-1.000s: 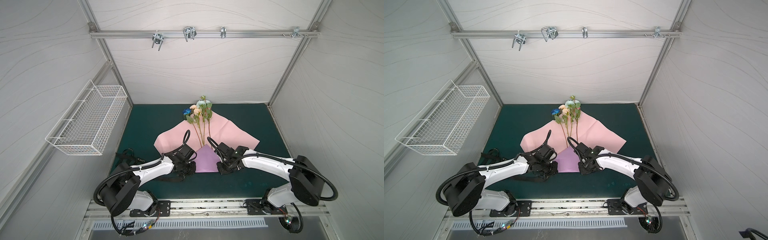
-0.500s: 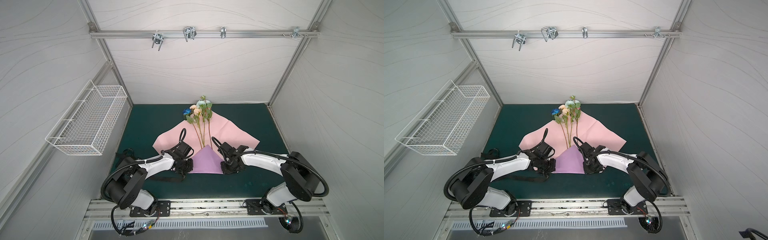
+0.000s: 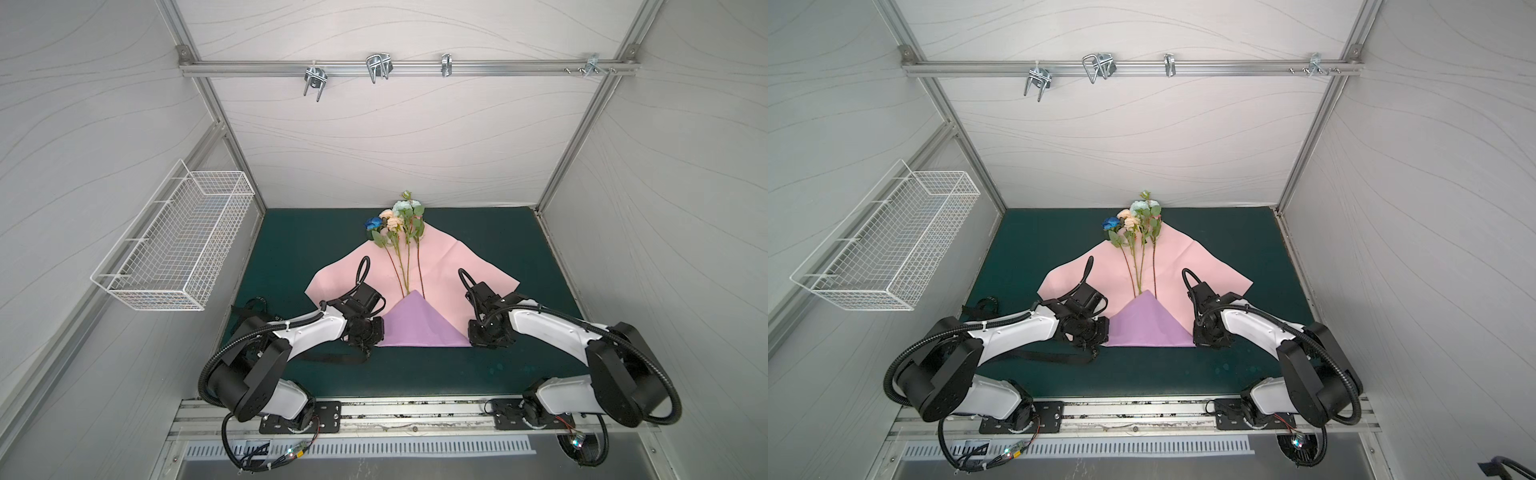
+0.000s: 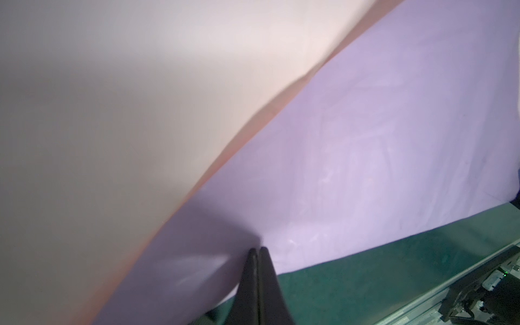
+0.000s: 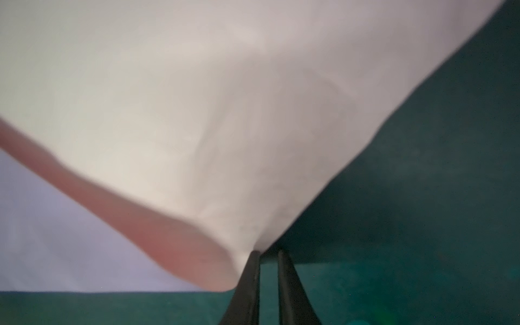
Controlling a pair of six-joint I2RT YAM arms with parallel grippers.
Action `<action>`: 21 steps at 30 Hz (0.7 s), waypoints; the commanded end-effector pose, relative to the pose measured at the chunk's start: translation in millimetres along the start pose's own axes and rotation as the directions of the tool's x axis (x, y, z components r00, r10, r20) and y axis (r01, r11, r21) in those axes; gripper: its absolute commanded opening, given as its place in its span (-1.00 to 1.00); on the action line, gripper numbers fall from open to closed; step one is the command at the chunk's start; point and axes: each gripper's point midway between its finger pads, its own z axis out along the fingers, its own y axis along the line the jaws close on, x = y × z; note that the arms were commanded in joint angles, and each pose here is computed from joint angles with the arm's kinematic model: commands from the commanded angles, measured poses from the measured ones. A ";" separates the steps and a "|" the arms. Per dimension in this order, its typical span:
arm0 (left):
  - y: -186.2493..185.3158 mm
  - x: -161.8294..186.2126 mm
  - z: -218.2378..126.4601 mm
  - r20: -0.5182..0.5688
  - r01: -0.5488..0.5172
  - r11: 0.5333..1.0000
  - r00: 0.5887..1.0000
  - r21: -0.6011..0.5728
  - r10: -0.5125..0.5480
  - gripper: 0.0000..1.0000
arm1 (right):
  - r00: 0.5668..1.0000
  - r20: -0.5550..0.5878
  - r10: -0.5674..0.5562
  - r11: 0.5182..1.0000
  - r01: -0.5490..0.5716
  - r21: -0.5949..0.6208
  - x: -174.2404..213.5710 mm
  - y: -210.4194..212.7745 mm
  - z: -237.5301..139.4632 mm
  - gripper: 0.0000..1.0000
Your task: Tie the bouquet of fake flowers
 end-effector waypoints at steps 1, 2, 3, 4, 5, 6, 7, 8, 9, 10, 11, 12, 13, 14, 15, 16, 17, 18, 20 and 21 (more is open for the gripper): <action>-4.8 -10.1 -21.3 0.047 0.001 1.000 0.999 0.001 -0.001 -0.85 | 0.999 0.043 0.011 1.000 -0.012 0.021 -2.7 -7.1 -23.2 -0.66; -8.1 -14.9 -29.1 0.069 -0.003 1.000 0.998 0.007 0.002 -0.79 | 0.997 0.072 0.005 1.000 -0.006 0.005 -7.3 -4.5 -32.0 -0.64; -9.8 -20.3 -38.6 0.096 -0.001 1.000 0.995 0.006 0.001 -0.73 | 0.994 0.106 0.000 1.000 0.001 -0.011 -12.1 -2.1 -42.1 -0.61; -8.8 -27.3 -49.6 0.130 0.009 1.000 0.991 -0.003 -0.008 -0.66 | 0.990 0.138 -0.004 1.000 0.008 -0.027 -16.7 0.3 -52.1 -0.58; -7.5 -34.9 -59.9 0.167 0.019 1.000 0.986 -0.013 -0.017 -0.58 | 0.986 0.166 -0.005 0.999 0.012 -0.041 -20.5 2.2 -60.4 -0.55; -3.1 -43.1 -71.8 0.208 0.042 0.999 0.977 -0.024 -0.036 -0.47 | 0.981 0.193 -0.009 0.998 0.020 -0.058 -24.2 5.5 -69.3 -0.54; 6.8 -52.7 -83.1 0.254 0.078 0.996 0.965 -0.045 -0.064 -0.35 | 0.976 0.217 -0.016 0.996 0.034 -0.078 -27.4 9.8 -76.9 -0.52; 16.8 -61.2 -93.0 0.296 0.117 0.991 0.950 -0.061 -0.094 -0.26 | 0.971 0.237 -0.024 0.995 0.047 -0.093 -30.0 13.6 -82.8 -0.50; 30.8 -70.4 -102.3 0.341 0.174 0.982 0.930 -0.079 -0.137 -0.11 | 0.966 0.256 -0.040 0.992 0.070 -0.108 -32.6 19.1 -88.4 -0.48; 45.1 -78.5 -111.1 0.380 0.235 0.969 0.906 -0.082 -0.187 0.07 | 0.960 0.274 -0.060 0.988 0.095 -0.118 -34.7 25.2 -92.5 -0.47; 56.3 -85.5 -118.1 0.411 0.286 0.955 0.882 -0.074 -0.232 0.20 | 0.955 0.286 -0.080 0.986 0.118 -0.119 -35.5 30.6 -95.4 -0.46; 69.5 -91.1 -123.8 0.440 0.346 0.936 0.852 -0.064 -0.284 0.34 | 0.949 0.296 -0.105 0.983 0.144 -0.113 -36.1 36.9 -97.0 -0.45; 78.7 -94.1 -126.4 0.450 0.395 0.918 0.827 -0.039 -0.337 0.42 | 0.943 0.305 -0.131 0.980 0.170 -0.106 -36.5 43.2 -98.4 -0.43; 82.6 -95.5 -127.3 0.449 0.419 0.908 0.814 -0.012 -0.370 0.47 | 0.936 0.311 -0.161 0.975 0.200 -0.096 -36.3 49.3 -98.7 -0.41; 85.2 -95.3 -126.6 0.443 0.441 0.897 0.802 0.014 -0.401 0.51 | 0.929 0.316 -0.191 0.970 0.228 -0.084 -35.6 55.7 -99.0 -0.39; 86.4 -93.8 -124.6 0.437 0.456 0.890 0.795 0.030 -0.422 0.54 | 0.923 0.317 -0.217 0.966 0.250 -0.068 -35.4 60.9 -97.4 -0.36; 88.0 -90.8 -121.8 0.430 0.469 0.882 0.789 0.037 -0.438 0.55 | 0.916 0.318 -0.243 0.959 0.276 -0.061 -34.7 66.7 -96.6 -0.33; 91.4 -86.3 -118.1 0.423 0.487 0.873 0.784 0.036 -0.455 0.57 | 0.909 0.322 -0.266 0.954 0.297 -0.050 -35.1 72.0 -95.5 -0.32; 98.0 -77.9 -109.1 0.408 0.515 0.857 0.775 0.033 -0.482 0.61 | 0.896 0.326 -0.303 0.941 0.335 -0.046 -34.2 83.8 -93.3 -0.26; 101.0 -73.5 -103.2 0.394 0.527 0.849 0.773 0.034 -0.496 0.61 | 0.889 0.327 -0.322 0.934 0.354 -0.044 -33.5 90.0 -92.2 -0.25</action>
